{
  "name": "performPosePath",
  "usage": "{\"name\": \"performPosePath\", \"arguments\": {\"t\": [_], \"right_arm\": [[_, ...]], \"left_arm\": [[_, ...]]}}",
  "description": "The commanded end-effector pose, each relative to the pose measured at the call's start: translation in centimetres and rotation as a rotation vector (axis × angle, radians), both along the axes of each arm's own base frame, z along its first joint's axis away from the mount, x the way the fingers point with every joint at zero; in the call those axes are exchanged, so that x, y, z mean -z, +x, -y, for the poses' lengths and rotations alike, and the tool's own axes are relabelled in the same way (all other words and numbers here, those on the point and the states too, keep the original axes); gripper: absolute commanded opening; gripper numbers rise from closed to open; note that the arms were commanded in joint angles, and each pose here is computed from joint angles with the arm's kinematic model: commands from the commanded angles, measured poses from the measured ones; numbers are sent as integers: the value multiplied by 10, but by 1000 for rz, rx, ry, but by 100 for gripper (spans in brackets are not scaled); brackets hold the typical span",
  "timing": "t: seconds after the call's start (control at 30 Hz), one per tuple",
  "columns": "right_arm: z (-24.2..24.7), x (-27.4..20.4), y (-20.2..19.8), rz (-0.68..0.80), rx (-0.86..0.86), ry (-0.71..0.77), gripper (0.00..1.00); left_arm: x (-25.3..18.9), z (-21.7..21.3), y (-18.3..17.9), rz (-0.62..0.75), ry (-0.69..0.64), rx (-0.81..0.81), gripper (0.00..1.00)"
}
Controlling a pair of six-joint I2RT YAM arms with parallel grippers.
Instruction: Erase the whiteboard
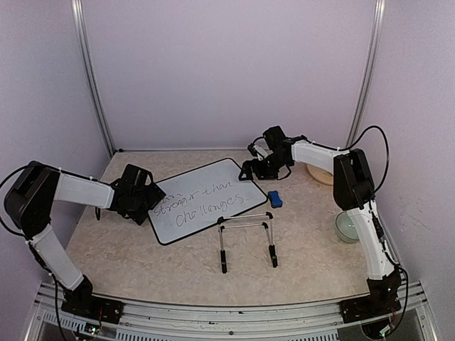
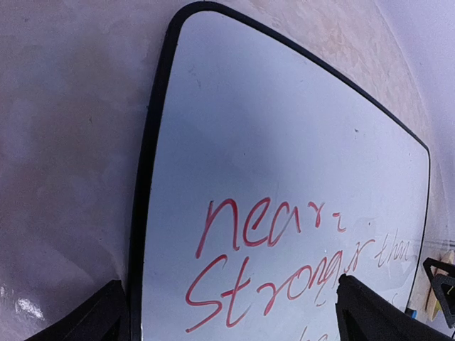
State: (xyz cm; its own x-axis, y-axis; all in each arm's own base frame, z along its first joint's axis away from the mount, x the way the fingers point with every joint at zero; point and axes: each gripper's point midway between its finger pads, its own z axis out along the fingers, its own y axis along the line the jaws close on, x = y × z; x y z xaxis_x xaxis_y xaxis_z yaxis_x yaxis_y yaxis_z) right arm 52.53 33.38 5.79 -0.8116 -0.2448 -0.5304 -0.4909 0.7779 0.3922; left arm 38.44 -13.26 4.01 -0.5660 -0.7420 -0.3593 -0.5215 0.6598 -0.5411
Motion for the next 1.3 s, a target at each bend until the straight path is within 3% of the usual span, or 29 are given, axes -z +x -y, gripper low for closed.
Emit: {"name": "performPosePath", "arguments": {"t": [0.0, 0.33, 0.83, 1.27], "right_arm": [[1, 17, -6, -57, -3, -19, 100], [-31, 14, -37, -103, -130, 39, 100], [-59, -58, -44, -68, -201, 278, 100], [-58, -69, -53, -64, -204, 316, 100]], "left_arm": [[31, 8, -16, -96, -32, 27, 99], [17, 20, -8, -28, -59, 68, 99], [-8, 23, 2, 51, -78, 94, 99], [-40, 27, 5, 128, -109, 113, 99]]}}
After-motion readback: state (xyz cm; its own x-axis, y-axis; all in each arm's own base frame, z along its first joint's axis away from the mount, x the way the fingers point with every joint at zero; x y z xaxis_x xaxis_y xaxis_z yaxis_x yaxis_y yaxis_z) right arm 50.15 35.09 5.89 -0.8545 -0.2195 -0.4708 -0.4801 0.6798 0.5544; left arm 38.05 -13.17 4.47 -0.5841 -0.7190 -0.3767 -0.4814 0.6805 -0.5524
